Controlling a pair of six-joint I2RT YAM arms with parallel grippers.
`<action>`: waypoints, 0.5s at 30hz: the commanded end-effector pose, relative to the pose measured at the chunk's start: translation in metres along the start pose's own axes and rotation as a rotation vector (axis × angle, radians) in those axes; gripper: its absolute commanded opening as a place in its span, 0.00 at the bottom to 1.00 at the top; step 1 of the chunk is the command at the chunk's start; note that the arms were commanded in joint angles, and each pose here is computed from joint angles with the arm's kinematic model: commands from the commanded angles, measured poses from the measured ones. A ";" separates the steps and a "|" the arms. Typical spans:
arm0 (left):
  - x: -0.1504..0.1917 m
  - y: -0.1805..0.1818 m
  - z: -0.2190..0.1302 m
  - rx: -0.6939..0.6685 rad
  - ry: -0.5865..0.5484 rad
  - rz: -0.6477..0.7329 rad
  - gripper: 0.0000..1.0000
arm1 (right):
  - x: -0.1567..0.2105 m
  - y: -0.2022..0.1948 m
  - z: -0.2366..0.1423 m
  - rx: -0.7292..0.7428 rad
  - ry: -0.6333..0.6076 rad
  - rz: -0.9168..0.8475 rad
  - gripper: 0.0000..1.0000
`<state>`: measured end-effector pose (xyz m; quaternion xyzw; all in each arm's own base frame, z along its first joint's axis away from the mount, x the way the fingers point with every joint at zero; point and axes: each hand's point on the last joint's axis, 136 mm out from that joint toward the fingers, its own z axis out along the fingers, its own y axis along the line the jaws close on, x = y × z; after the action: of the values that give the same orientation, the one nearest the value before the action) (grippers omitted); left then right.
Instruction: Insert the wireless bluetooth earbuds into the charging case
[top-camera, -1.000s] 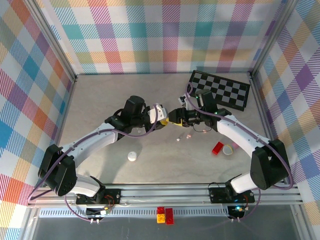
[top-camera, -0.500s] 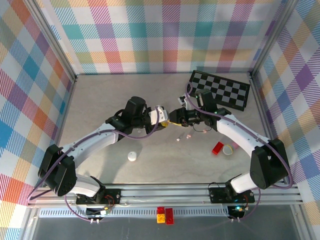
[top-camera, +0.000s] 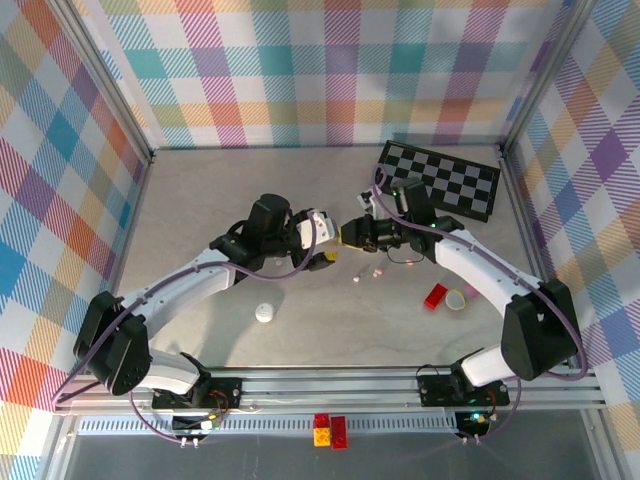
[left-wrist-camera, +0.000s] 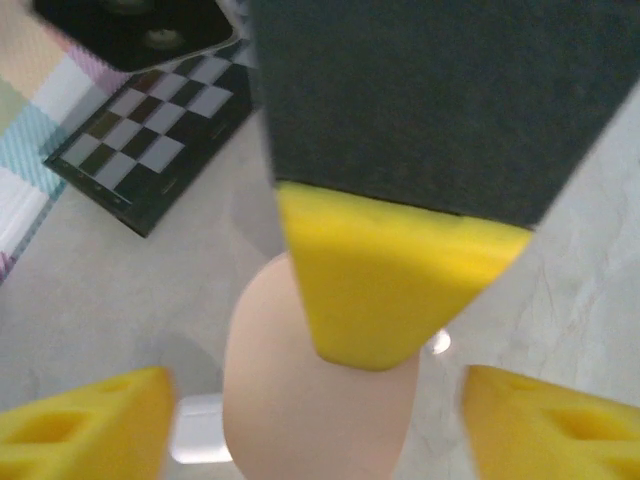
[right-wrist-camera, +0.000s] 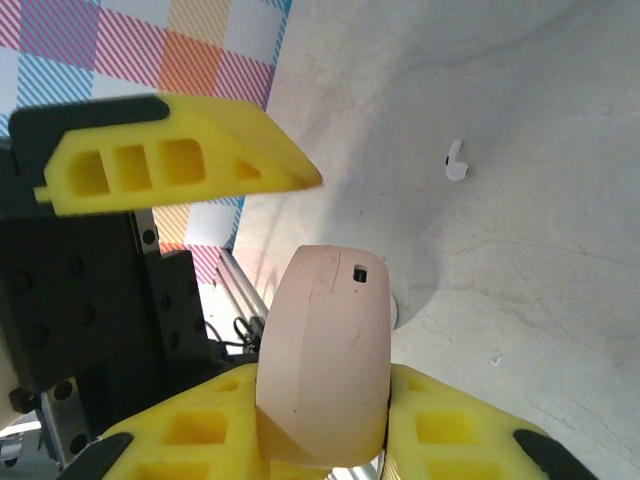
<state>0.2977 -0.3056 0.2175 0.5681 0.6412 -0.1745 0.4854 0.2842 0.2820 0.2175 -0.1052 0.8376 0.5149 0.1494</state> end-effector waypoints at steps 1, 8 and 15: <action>-0.029 0.010 -0.014 -0.072 -0.155 -0.032 1.00 | -0.008 0.017 -0.022 -0.022 -0.077 -0.044 0.15; -0.056 0.017 -0.032 -0.077 -0.429 -0.215 1.00 | -0.013 0.032 -0.055 -0.168 -0.133 0.011 0.14; -0.080 0.012 -0.039 -0.008 -0.634 -0.260 0.98 | -0.011 0.054 -0.081 -0.359 -0.131 0.101 0.08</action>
<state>0.2928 -0.3121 0.2664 0.4088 0.5931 -0.3458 0.6013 0.2803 0.2321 0.2641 -0.0254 0.7681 0.6177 0.1668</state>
